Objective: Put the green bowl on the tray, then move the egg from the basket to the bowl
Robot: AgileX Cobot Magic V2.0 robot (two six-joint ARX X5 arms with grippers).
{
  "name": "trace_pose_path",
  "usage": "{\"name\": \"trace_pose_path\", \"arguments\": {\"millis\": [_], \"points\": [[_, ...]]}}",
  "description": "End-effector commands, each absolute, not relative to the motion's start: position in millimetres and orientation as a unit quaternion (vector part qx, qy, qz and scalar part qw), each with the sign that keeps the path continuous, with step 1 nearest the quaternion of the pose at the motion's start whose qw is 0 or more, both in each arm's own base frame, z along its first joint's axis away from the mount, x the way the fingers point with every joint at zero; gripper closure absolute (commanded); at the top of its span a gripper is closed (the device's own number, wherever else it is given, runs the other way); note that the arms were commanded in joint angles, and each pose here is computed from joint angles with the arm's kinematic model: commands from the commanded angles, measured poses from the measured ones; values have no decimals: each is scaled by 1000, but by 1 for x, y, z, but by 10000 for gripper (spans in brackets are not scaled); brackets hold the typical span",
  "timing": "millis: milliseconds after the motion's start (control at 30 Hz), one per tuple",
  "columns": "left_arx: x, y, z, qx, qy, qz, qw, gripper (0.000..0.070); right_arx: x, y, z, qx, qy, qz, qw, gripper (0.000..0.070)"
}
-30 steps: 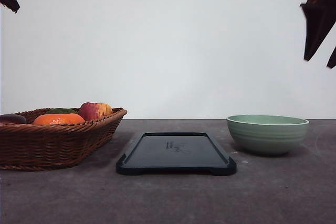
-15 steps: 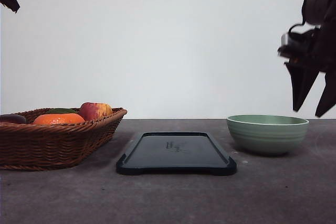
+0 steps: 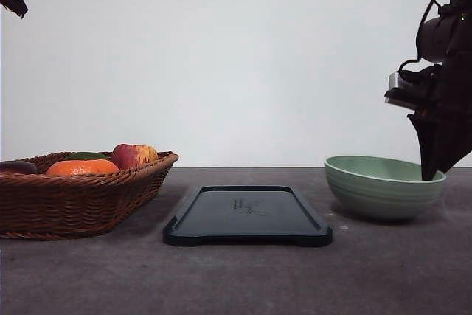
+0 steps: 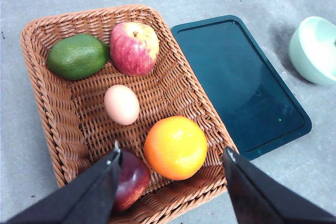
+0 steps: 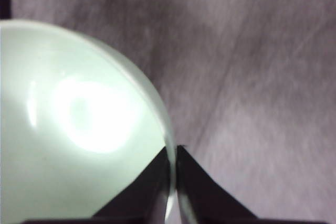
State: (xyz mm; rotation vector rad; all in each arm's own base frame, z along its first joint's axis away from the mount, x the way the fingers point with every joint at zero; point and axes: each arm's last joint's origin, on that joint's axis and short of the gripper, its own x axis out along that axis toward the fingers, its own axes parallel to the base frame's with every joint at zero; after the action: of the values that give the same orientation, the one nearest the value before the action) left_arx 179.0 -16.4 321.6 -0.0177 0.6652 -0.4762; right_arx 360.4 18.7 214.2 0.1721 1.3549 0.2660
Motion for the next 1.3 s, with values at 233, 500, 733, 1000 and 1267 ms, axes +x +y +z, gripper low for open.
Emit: {"name": "trace_pose_path", "arguments": {"millis": [233, 500, 733, 1000, 1267], "points": [[180, -17, 330, -2, 306, -240, 922, 309, 372, 52, 284, 48, 598, 163, 784, 700], [180, -17, 331, -1, 304, -240, 922, 309, 373, 123, 317, 10, 520, 235, 821, 700], [181, -17, 331, -1, 303, -240, 922, 309, 380, 167, 289, -24, 528, 248, 812, 700], [181, -17, 331, -2, 303, -239, 923, 309, 394, 187, 242, -36, 570, 241, 785, 700], [181, -17, 331, -3, 303, -239, 922, 309, 398, 192, 220, -38, 592, 235, 770, 700]]}}
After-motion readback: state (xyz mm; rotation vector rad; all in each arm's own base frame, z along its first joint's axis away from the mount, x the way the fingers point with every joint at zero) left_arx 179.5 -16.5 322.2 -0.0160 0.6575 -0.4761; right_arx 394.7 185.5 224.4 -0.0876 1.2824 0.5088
